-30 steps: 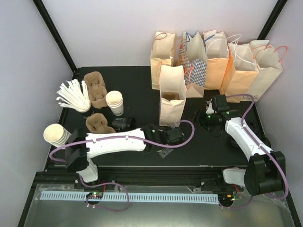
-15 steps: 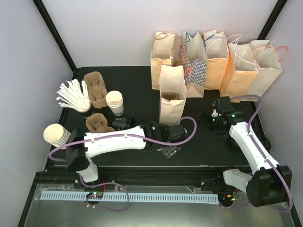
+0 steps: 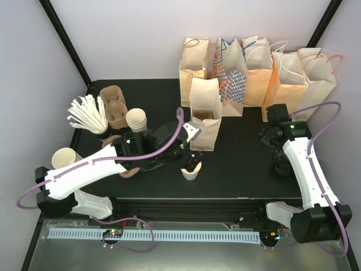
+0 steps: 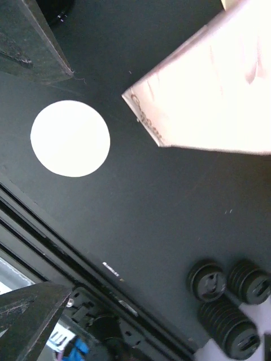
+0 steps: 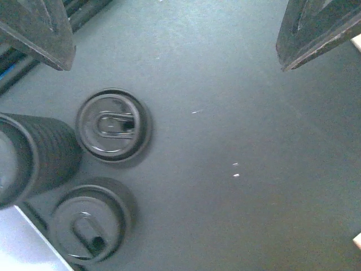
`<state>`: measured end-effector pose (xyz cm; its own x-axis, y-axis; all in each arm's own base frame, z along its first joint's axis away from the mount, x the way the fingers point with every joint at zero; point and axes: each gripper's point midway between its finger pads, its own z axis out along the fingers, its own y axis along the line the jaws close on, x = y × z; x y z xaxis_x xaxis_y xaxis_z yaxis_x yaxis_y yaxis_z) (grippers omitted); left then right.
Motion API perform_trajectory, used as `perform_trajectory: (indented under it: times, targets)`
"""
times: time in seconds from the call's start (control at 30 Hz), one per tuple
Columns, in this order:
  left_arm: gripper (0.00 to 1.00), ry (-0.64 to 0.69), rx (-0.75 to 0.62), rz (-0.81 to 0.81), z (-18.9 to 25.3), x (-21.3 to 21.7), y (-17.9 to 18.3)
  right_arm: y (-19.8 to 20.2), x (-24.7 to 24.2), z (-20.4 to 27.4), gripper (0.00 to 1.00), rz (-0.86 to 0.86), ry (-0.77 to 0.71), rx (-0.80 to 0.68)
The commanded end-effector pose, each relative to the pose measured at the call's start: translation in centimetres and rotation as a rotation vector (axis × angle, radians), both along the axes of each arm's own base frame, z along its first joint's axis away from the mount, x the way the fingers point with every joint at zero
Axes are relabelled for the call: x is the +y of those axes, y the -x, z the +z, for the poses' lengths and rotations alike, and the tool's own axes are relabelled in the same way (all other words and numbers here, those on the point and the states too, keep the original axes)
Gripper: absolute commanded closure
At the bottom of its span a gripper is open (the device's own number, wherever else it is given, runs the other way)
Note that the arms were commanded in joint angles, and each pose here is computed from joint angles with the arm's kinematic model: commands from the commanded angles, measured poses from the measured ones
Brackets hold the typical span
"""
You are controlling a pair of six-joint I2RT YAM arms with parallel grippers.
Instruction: Pack the takeout coffee
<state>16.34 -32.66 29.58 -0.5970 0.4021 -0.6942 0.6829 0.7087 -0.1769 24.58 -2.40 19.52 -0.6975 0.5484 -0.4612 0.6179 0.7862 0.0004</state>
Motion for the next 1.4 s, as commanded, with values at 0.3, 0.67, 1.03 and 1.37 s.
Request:
perform_trajectory:
  times: [0.3, 0.67, 1.03, 1.37]
  targets:
    - [0.01, 0.152, 0.114, 0.129, 0.8, 4.2, -2.2, 5.6, -3.5, -7.2, 0.01, -0.345, -0.069, 0.209]
    - [0.01, 0.133, 0.14, 0.073, 0.1, 3.4, -2.2, 4.7, -5.4, -12.1, 0.01, -0.407, -0.232, 0.22]
    - [0.01, 0.125, 0.144, 0.057, -0.2, 3.1, -2.4, 2.4, -7.1, -14.4, 0.01, -0.352, -0.24, 0.228]
    - [0.01, 0.107, 0.13, 0.06, -0.4, 3.2, -2.8, 1.5, -8.0, -15.1, 0.05, -0.343, -0.24, 0.251]
